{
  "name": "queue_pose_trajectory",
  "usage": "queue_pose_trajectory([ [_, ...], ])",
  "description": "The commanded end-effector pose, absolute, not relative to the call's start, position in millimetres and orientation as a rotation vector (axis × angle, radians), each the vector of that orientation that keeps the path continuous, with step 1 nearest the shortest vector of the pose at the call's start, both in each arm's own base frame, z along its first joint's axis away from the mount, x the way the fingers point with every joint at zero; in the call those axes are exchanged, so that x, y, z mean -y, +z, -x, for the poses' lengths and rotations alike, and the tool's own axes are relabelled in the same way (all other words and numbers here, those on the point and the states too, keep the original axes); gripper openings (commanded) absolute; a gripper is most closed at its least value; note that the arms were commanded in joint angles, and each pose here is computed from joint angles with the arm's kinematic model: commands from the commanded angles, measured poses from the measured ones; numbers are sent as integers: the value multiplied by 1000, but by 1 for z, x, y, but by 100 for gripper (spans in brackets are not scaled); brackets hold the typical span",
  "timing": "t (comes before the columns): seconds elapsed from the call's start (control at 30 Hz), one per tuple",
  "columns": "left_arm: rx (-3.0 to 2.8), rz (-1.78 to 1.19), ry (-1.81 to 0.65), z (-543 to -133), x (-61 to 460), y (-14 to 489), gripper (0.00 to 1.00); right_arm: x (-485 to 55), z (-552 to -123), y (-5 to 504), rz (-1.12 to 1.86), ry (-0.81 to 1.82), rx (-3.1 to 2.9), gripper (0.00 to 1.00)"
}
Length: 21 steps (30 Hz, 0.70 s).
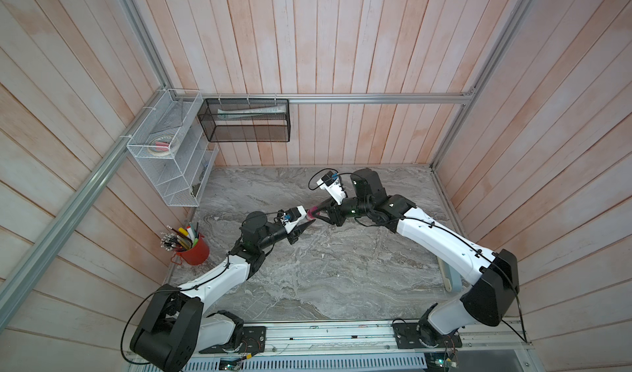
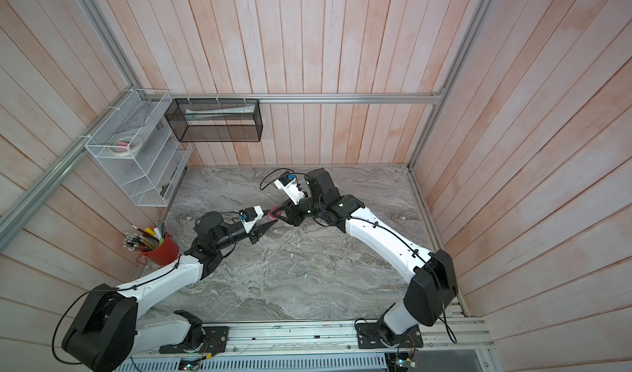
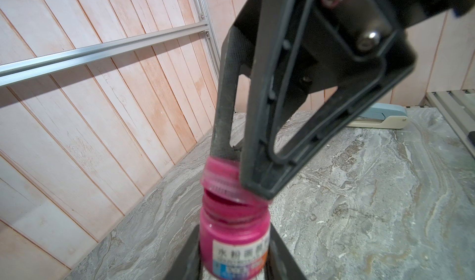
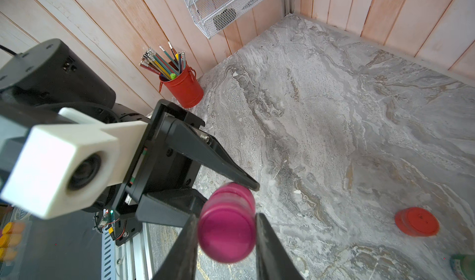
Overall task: Close the paint jar lid
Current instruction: Close the lid on the paint jar.
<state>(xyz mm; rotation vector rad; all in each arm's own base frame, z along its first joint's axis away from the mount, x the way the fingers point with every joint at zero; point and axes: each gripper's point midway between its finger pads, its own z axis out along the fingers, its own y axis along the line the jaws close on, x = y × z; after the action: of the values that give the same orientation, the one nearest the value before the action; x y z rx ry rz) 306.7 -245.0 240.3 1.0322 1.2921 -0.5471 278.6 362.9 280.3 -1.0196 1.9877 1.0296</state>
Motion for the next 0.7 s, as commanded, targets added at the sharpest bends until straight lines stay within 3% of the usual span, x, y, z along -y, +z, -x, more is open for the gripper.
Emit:
queue_pose_trajectory([
  [0.0, -1242, -1046, -536, -307, 249, 254, 38, -369, -272, 282, 1071, 1053, -1975, 32],
  [0.67, -1224, -1191, -491, -297, 255, 245, 37, -378, -251, 235, 1277, 1007, -2103, 32],
])
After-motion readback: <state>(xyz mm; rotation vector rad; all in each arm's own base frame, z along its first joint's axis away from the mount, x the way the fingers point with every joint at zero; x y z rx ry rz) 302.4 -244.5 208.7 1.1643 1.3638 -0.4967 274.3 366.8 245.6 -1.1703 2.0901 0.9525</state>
